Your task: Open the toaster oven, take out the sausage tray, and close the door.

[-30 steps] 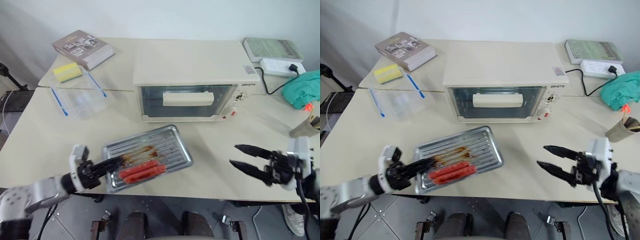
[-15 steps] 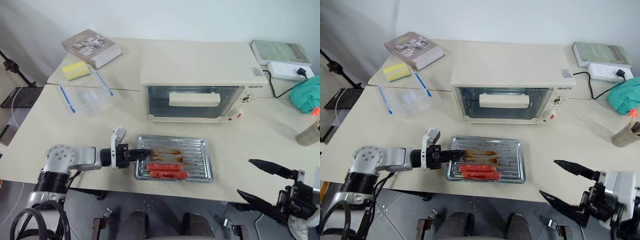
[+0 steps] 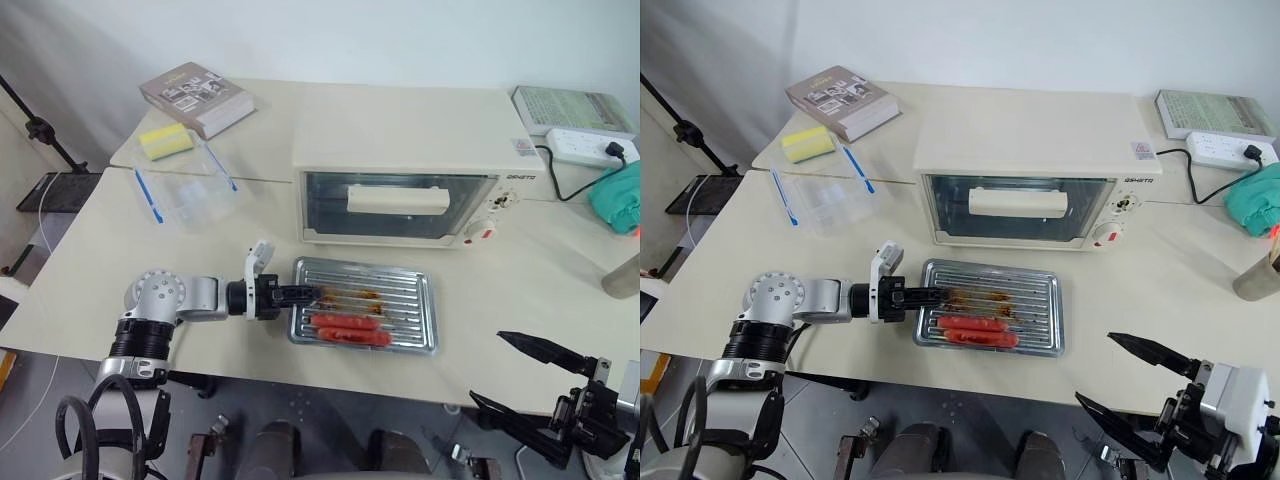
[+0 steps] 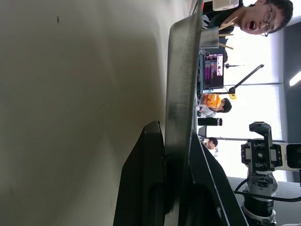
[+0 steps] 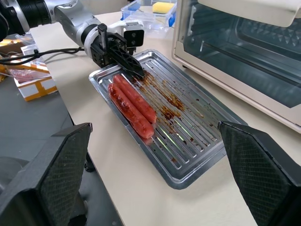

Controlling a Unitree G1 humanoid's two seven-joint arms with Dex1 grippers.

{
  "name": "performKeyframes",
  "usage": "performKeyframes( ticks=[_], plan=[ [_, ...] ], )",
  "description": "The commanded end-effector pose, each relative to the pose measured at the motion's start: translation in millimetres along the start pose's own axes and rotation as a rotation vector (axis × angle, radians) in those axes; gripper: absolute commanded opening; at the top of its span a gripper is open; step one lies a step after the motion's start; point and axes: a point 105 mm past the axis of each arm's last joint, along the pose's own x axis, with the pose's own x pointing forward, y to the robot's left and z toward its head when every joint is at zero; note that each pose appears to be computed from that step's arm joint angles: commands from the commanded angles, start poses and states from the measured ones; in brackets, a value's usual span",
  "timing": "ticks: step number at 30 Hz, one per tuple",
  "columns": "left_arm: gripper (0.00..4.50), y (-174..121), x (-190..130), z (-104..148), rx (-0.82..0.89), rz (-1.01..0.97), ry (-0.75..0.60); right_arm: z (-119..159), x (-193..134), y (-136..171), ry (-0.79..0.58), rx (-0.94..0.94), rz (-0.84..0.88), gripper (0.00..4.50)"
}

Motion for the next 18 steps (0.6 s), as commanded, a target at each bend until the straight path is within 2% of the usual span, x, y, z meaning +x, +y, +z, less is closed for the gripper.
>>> performKeyframes(
  ticks=[1, 5, 13, 18],
  plan=[
    [1.13, 7, 3, -9, -0.031, 0.030, 0.028, 5, 2, 0, -0.010, -0.028, 0.004, 4.50],
    [2.35, 0, 1, -7, -0.002, 0.033, 0.011, 4, 4, -2, -0.012, -0.027, 0.005, 4.50],
    [4.48, -8, -25, -3, 0.052, 0.044, -0.051, 1, 9, -5, -0.015, -0.026, 0.028, 4.50],
    [4.48, -11, -75, 19, 0.187, 0.052, -0.245, -1, 14, -10, -0.012, -0.034, 0.064, 4.50]
  ],
)
